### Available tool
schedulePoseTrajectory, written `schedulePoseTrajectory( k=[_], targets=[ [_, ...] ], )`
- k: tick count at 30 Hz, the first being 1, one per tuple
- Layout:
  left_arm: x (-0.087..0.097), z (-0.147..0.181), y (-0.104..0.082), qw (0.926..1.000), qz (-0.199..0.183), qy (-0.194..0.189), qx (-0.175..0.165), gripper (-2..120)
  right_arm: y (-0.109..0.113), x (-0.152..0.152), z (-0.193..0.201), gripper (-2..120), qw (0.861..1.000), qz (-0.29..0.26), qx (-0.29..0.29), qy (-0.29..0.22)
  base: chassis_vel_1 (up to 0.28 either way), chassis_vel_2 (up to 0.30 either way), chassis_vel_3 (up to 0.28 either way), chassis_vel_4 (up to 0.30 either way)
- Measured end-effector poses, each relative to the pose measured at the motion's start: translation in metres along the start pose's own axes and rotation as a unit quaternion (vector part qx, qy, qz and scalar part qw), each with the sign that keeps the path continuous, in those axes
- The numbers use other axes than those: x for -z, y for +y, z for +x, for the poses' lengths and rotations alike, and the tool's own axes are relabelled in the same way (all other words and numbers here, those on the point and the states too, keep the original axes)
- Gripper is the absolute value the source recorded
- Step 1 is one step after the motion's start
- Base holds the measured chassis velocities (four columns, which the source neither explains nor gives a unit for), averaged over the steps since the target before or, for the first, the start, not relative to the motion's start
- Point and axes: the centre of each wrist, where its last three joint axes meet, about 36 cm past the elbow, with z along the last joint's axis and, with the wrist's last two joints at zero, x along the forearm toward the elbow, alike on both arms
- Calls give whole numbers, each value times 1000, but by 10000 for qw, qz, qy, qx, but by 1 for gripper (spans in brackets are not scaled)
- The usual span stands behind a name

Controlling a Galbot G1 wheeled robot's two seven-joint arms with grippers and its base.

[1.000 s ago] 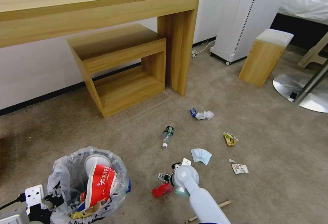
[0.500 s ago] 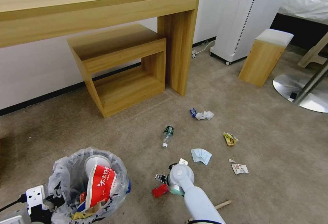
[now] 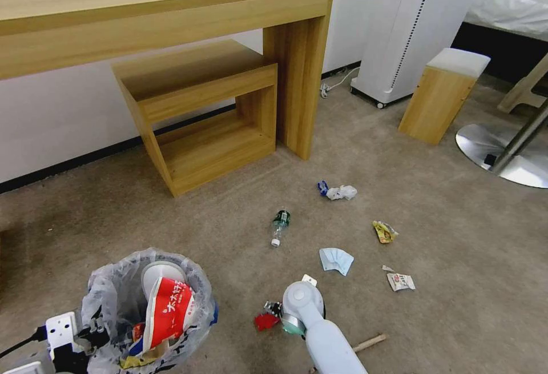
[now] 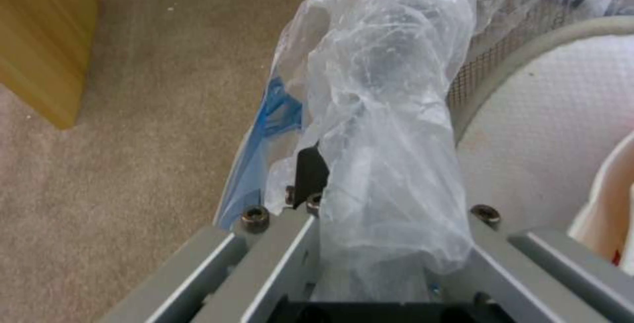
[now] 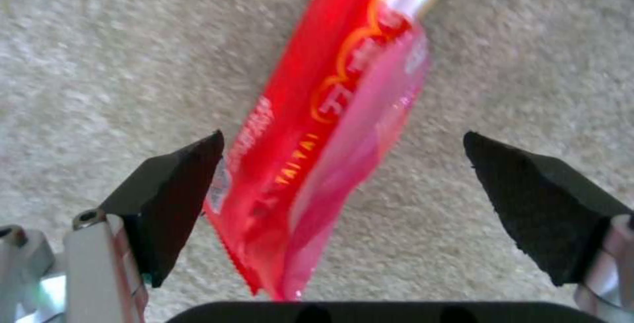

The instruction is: Pick up the trash bin and place the garbage on the floor into it.

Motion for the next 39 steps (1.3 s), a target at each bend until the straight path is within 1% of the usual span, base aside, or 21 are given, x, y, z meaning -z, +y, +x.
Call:
schedulePoseTrajectory(
  k=[6, 13, 19, 21, 22, 24, 25, 26, 30, 31, 33, 34, 35, 36, 38, 39],
  targets=[
    [-1, 0, -1, 10000, 3, 1, 7, 1, 5, 5, 7, 92, 9999, 16, 95, -28, 0, 0, 0, 0],
    [-3, 1, -2, 10000, -10, 9, 16, 1, 6, 14, 10, 92, 9999, -140, -62, -13, 0, 0, 0, 0],
    [-5, 1, -3, 10000, -35, 21, 26, 1, 6, 15, 8, 90, 9998, -181, -98, -12, 0, 0, 0, 0],
    [-6, 2, -3, 10000, -41, 25, 24, 1, 7, 18, 9, 82, 9998, -180, -82, -27, 0, 0, 0, 0],
    [-6, 2, -3, 10000, -41, 25, 24, 1, 7, 18, 9, 82, 9998, -180, -82, -27, 0, 0, 0, 0],
    [-6, 2, -3, 10000, -45, 24, 24, 1, 9, 21, 11, 70, 9998, -185, -56, -36, 0, 0, 0, 0],
    [-6, 2, -3, 10000, -49, 26, 25, 1, 9, 21, 11, 67, 9998, -187, -51, -39, 0, 0, 0, 0],
    [-6, 2, -3, 10000, -49, 26, 25, 1, 9, 21, 11, 67, 9998, -187, -51, -39, 0, 0, 0, 0],
    [-6, 3, -5, 10000, -41, 12, 11, 1, 10, 20, 10, 48, 9998, -180, -64, -49, 0, 0, 0, 0],
    [-6, 3, -5, 10000, -41, 12, 11, 1, 10, 20, 10, 48, 9998, -180, -64, -49, 0, 0, 0, 0],
    [-6, 3, -5, 10000, -31, 3, 8, 1, 9, 19, 9, 41, 9998, -170, -72, -59, 0, 0, 0, 0],
    [-6, 4, -5, 10000, -24, -7, 6, 1, 9, 18, 8, 34, 9998, -165, -76, -66, 0, 0, 0, 0],
    [-6, 4, -5, 10000, -20, -13, 6, 1, 9, 18, 7, 30, 9998, -168, -76, -77, 0, 0, 0, 0],
    [-6, 4, -5, 10000, -20, -13, 6, 1, 9, 18, 7, 30, 9998, -168, -76, -77, 0, 0, 0, 0],
    [-6, 4, -5, 10000, -12, -22, 8, 1, 8, 18, 7, 21, 9998, -177, -65, -85, 0, 0, 0, 0],
    [-6, 4, -5, 10000, -12, -22, 8, 1, 8, 18, 7, 21, 9998, -177, -65, -85, 0, 0, 0, 0]
  ],
)
